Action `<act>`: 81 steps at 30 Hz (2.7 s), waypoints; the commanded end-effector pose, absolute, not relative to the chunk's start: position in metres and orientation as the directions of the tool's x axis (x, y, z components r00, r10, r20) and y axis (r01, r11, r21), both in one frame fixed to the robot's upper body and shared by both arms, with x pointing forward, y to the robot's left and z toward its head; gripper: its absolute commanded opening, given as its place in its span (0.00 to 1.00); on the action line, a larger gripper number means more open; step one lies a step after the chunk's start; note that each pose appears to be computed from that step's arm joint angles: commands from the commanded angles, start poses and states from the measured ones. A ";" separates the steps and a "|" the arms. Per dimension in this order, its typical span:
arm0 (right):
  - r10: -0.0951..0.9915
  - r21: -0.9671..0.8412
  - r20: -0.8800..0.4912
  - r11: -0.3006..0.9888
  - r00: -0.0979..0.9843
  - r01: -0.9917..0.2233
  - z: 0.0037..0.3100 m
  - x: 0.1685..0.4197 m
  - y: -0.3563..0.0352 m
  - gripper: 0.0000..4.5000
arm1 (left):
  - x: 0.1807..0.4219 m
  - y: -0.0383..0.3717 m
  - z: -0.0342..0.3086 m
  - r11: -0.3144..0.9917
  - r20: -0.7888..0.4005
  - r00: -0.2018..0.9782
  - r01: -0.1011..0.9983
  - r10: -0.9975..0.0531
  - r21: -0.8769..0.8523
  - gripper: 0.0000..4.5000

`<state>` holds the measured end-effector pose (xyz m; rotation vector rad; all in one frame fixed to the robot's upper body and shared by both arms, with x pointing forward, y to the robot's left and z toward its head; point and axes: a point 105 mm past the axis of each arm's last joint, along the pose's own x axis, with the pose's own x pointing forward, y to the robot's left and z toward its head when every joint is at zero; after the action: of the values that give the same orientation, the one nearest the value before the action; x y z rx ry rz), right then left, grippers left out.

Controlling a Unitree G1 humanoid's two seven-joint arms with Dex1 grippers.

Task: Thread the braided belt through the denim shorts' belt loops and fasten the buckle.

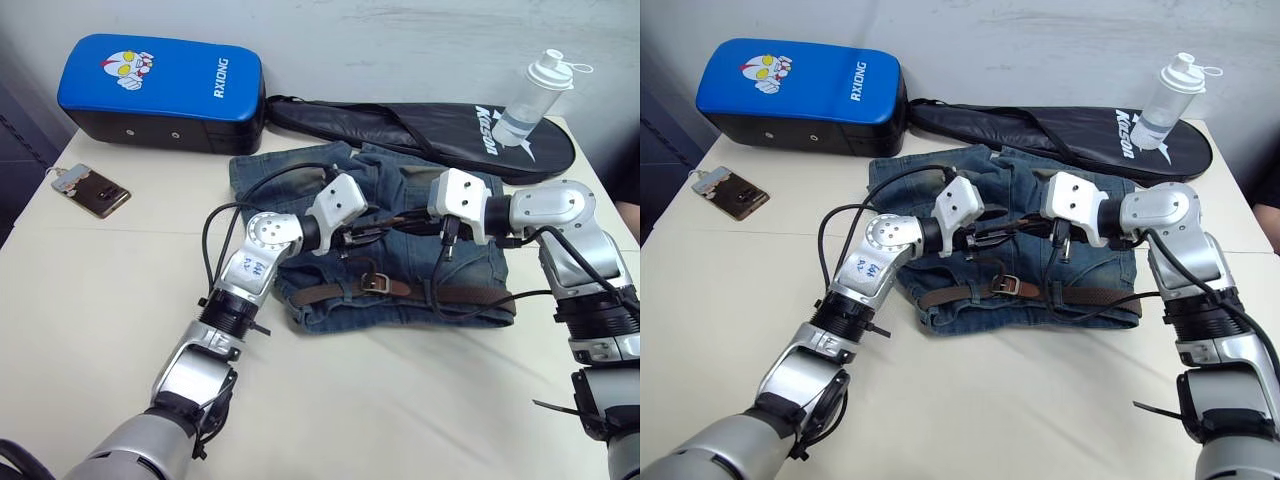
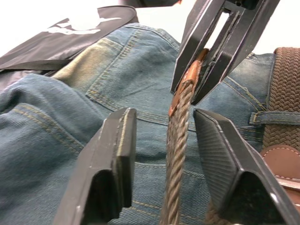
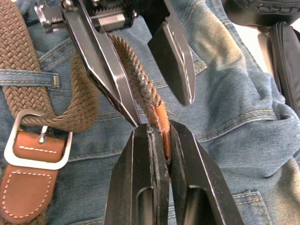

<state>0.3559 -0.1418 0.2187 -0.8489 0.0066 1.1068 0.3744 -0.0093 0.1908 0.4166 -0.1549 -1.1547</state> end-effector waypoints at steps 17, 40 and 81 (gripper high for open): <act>0.795 -0.587 -0.362 0.211 0.486 -0.782 0.224 0.352 -0.145 0.00 | 0.368 -0.019 0.200 0.201 -0.121 0.321 0.802 -0.939 0.563 0.03; 0.762 -0.551 -0.395 0.252 0.514 -0.796 0.148 0.322 -0.134 0.99 | 0.386 -0.001 0.173 0.074 -0.277 0.380 0.694 -0.882 0.716 0.00; 0.744 -0.666 -0.272 0.313 0.611 -0.677 0.188 0.341 -0.132 0.02 | 0.390 0.011 0.179 -0.056 -0.360 0.338 0.657 -0.869 0.752 0.00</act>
<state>0.3410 -0.1379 0.1631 -0.8256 0.0076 0.9686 0.3945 0.0263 0.1623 1.0613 -0.1661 -1.2560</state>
